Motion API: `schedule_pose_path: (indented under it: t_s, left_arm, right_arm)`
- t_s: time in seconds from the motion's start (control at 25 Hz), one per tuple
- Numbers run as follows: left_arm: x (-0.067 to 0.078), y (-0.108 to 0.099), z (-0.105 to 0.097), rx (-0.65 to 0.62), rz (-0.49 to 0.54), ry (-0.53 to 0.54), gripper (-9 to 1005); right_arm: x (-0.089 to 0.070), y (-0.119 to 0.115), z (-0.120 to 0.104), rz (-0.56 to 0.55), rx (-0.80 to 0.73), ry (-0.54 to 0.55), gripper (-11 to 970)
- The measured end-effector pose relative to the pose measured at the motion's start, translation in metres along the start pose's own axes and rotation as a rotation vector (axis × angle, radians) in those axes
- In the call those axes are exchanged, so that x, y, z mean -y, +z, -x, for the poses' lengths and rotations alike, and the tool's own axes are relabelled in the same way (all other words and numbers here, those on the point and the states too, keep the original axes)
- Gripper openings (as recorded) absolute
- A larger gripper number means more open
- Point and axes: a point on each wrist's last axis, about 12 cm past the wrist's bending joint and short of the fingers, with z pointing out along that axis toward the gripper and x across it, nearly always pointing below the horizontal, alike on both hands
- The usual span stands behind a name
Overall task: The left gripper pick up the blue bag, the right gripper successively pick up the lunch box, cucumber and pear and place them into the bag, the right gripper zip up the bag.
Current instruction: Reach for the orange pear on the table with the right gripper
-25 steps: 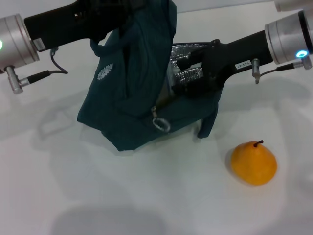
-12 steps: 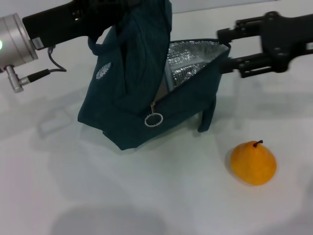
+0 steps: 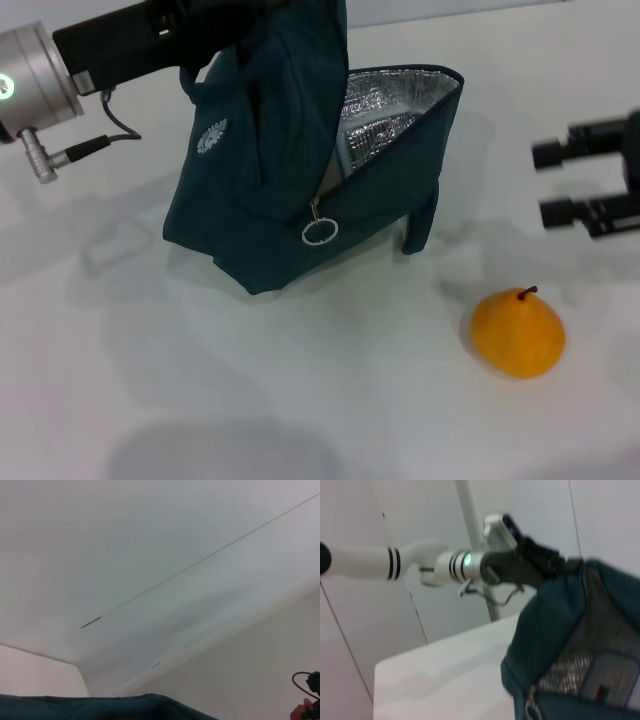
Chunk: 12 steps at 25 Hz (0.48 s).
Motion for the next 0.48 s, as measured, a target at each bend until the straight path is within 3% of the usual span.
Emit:
schedule_pose_path:
  t_s: [0.24,0.48]
  left_arm:
    - [-0.002,-0.002,-0.001,0.006,0.004,0.018,53]
    - [-0.003,-0.003,-0.001,0.013,0.012,0.038,53]
  right_arm:
    - [0.003,-0.001,-0.024,-0.028,-0.094,0.071,693]
    - [0.011,0.005,-0.030,-0.047,-0.156,0.101,691]
